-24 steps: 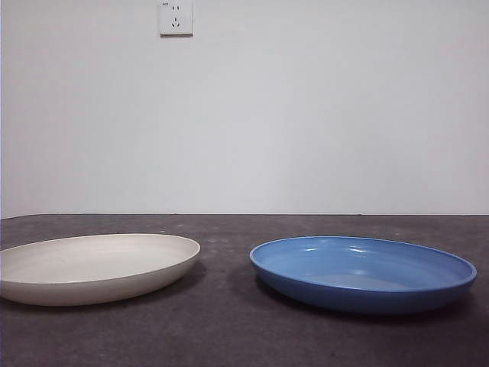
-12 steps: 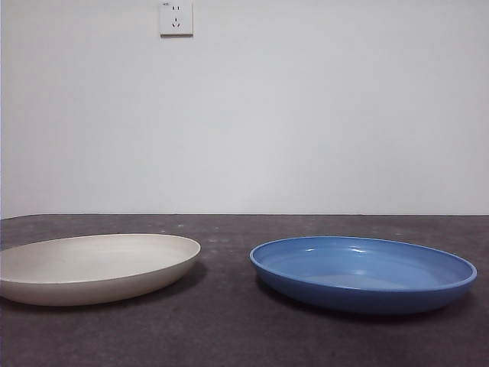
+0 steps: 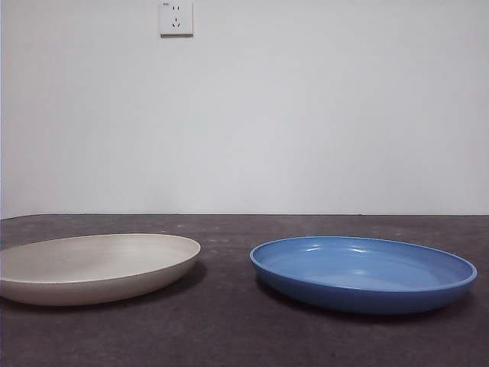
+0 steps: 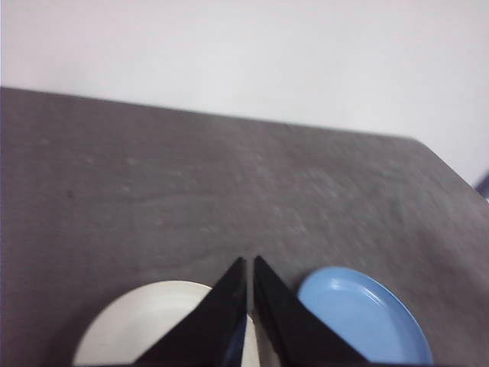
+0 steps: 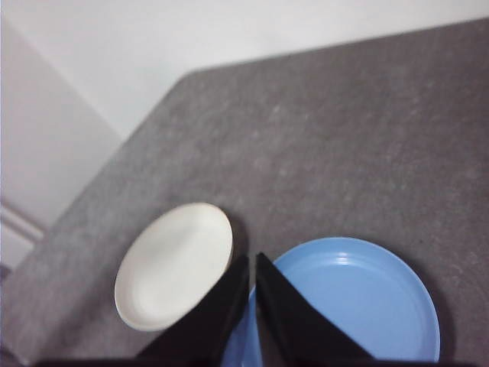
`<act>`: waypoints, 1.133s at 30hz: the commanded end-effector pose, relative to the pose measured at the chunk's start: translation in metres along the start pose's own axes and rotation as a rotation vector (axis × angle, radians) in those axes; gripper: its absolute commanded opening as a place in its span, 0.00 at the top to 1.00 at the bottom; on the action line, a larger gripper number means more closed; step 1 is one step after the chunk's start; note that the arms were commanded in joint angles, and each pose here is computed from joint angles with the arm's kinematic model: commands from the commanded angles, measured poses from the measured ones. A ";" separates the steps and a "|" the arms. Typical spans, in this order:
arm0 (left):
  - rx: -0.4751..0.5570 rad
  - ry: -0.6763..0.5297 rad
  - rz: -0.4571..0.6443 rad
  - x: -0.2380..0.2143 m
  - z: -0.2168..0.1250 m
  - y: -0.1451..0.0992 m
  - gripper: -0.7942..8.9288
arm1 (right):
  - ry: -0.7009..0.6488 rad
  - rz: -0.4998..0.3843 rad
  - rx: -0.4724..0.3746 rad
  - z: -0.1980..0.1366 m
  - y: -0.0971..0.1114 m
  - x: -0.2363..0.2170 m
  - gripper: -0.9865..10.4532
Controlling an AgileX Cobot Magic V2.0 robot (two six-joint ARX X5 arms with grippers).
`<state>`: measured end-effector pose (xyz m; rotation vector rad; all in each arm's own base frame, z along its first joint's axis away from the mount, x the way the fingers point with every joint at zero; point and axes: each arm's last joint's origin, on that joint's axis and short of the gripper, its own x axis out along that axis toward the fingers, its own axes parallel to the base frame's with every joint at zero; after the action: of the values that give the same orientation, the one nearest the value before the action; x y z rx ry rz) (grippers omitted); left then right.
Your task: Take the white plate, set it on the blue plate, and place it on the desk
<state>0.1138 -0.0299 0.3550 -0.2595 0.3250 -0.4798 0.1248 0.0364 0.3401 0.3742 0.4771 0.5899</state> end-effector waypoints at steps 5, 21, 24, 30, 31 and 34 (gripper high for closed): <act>0.028 0.095 -0.148 0.020 0.013 -0.007 0.90 | 0.030 0.100 -0.142 0.014 0.010 -0.001 0.91; 0.063 0.148 -0.168 0.037 0.011 -0.004 0.33 | 0.011 0.098 -0.174 0.016 0.010 -0.001 0.60; 0.075 0.141 -0.170 0.037 0.011 -0.004 0.33 | 0.008 0.094 -0.175 0.016 0.010 -0.001 0.46; 0.070 0.140 -0.170 0.037 0.012 -0.005 0.34 | 0.009 0.094 -0.174 0.016 0.010 -0.001 0.43; 0.069 0.143 -0.170 0.037 0.011 -0.004 0.34 | 0.010 0.094 -0.174 0.016 0.010 -0.001 0.43; 0.051 0.158 -0.166 0.037 0.010 -0.004 0.34 | 0.009 0.094 -0.175 0.016 0.010 -0.001 0.43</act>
<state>0.1464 -0.0492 0.3517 -0.2038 0.4590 -0.6643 0.1282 0.0399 0.3520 0.2423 0.4428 0.7120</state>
